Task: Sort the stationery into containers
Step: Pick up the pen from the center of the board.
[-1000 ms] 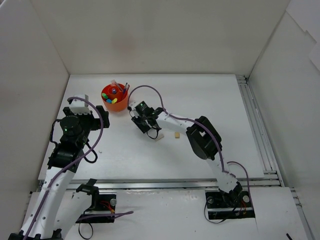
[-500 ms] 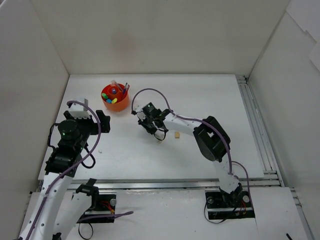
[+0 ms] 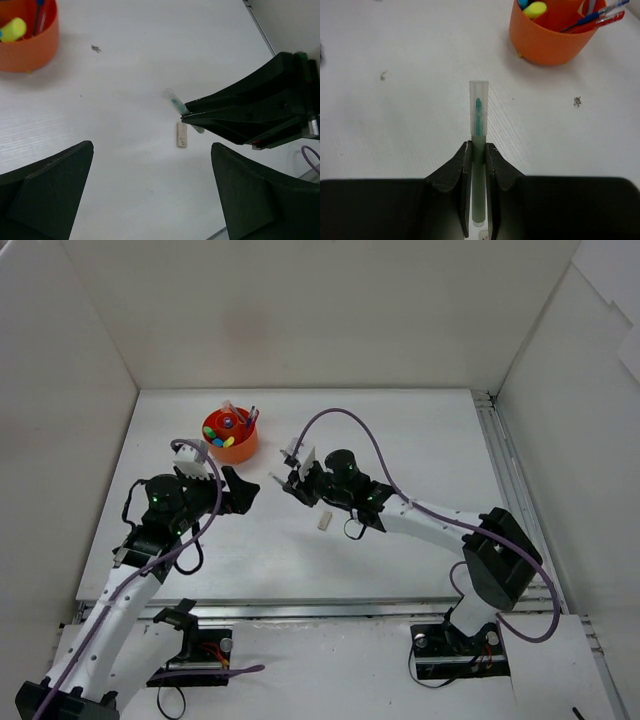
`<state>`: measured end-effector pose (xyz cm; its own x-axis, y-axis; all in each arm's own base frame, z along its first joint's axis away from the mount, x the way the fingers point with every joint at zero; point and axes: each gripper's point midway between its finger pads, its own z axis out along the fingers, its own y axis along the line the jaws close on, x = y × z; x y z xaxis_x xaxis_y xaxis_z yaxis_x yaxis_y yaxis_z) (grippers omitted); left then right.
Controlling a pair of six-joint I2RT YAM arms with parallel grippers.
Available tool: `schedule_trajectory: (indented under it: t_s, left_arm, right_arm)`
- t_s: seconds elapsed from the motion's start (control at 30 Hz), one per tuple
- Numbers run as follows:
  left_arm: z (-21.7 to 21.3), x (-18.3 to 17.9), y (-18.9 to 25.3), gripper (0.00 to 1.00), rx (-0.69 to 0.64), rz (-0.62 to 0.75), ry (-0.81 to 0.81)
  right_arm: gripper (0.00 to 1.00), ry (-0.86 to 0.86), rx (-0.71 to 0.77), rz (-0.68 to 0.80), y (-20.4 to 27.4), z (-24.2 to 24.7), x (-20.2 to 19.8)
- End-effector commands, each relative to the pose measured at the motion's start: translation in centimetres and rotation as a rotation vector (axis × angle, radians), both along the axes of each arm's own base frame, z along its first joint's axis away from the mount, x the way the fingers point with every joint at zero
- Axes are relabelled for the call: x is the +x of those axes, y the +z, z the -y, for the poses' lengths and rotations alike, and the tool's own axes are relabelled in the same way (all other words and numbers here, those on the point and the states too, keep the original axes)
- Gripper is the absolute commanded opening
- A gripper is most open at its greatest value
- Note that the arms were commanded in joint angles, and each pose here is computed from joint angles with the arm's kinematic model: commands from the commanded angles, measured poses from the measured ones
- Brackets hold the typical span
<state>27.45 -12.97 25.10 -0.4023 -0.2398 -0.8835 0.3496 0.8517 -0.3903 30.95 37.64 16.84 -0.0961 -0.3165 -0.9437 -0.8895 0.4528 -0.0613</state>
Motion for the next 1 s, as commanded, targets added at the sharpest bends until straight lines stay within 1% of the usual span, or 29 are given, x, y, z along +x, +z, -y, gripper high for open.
schedule_trajectory:
  t_s: [0.0, 0.07, 0.1, 0.2, 0.27, 0.3, 0.43, 0.47, 0.6, 0.67, 0.7, 0.77, 0.97]
  left_arm:
    - [2.9, 0.7, 2.6, 1.00, -0.123, 0.095, -0.076]
    - [4.0, 0.7, 2.0, 1.00, -0.145, 0.087, -0.084]
    - [3.9, 1.2, 2.3, 1.00, -0.152, 0.104, -0.051]
    - [4.6, 1.5, 2.4, 0.99, -0.177, 0.113, -0.023]
    - [5.0, 1.7, 2.2, 0.96, -0.187, 0.105, -0.002]
    - [4.8, 2.0, 2.3, 0.94, -0.192, 0.108, 0.017]
    - [5.4, 2.1, 1.2, 0.77, -0.194, 0.081, 0.035]
    - [5.4, 2.2, 1.1, 0.75, -0.195, 0.080, 0.039]
    - [4.5, 2.4, 0.7, 0.74, -0.205, 0.069, 0.095]
    - [4.2, 1.9, 1.1, 0.74, -0.226, 0.082, 0.099]
    - [3.9, 1.4, 2.0, 0.75, -0.243, 0.108, 0.101]
    - [3.5, 0.9, 2.0, 0.76, -0.248, 0.111, 0.104]
    - [2.9, -0.3, 3.5, 0.79, -0.266, 0.163, 0.103]
  right_arm:
    - [0.00, 0.034, 0.209, 0.108, 6.9, -1.8, -1.1]
    - [0.00, 0.034, 0.249, 0.093, 8.0, -2.2, -2.0]
    - [0.00, 0.019, 0.266, 0.090, 8.5, -2.2, -1.9]
    - [0.00, 0.031, 0.275, 0.105, 9.0, -3.0, -3.3]
    - [0.00, 0.025, 0.265, 0.120, 8.9, -3.4, -3.9]
    - [0.00, 0.017, 0.268, 0.124, 9.0, -3.5, -4.1]
    - [0.00, 0.008, 0.286, 0.123, 9.4, -3.5, -4.7]
    - [0.00, 0.006, 0.285, 0.121, 9.2, -3.5, -4.8]
    - [0.00, -0.004, 0.293, 0.138, 9.5, -3.2, -5.2]
    - [0.00, -0.027, 0.291, 0.142, 9.5, -2.7, -5.1]
    - [0.00, -0.050, 0.288, 0.144, 9.4, -2.3, -4.6]
    - [0.00, -0.060, 0.283, 0.148, 9.2, -2.1, -4.6]
    - [0.00, -0.022, 0.281, 0.141, 9.0, -2.6, -5.3]
